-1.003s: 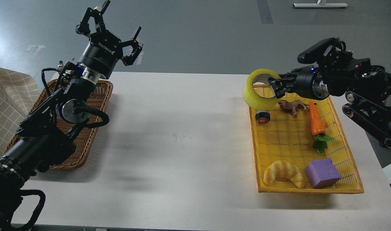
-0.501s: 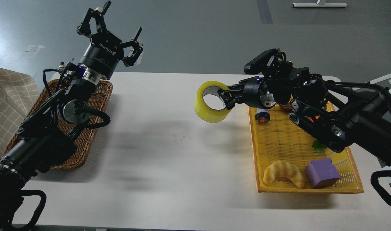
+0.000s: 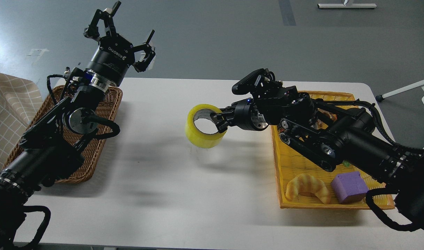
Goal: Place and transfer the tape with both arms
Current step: 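Lift the tape roll out of the tray toward the table center, then lower the tape roll onto the table and release it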
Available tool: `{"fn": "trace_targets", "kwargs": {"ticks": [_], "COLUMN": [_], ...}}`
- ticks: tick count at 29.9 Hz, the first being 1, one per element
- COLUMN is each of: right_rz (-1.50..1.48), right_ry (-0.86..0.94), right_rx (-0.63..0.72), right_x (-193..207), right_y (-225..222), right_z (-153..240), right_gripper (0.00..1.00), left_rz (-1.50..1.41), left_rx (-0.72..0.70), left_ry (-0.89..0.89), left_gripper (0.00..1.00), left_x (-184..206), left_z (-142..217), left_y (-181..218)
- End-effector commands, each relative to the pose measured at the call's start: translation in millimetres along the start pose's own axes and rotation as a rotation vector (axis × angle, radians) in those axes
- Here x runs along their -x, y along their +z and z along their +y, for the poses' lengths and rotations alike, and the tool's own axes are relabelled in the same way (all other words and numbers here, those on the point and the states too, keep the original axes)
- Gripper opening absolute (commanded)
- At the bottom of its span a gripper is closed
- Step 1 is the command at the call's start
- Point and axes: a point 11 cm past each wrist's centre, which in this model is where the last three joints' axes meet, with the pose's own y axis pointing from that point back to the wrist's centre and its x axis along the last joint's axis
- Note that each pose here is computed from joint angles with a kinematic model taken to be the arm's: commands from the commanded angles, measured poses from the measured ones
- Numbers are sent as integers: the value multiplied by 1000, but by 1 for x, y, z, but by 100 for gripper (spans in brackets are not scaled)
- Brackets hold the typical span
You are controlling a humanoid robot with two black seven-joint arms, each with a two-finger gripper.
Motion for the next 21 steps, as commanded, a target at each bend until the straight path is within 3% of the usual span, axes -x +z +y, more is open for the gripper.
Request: {"fn": "trace_targets", "kwargs": {"ticks": [1, 21], "right_rz": [-9, -44], "right_ry": [-14, -51], "right_rx": [1, 54], "right_x": [3, 20], "right_y": [-3, 16], "right_z": [-7, -10], "right_gripper": [0, 0], "left_rz": [3, 5], "left_rx": [0, 5], "left_ry": [-1, -2], "left_gripper": [98, 98], "left_x": [1, 1], "left_z": [0, -1], "left_y": [-1, -1]}}
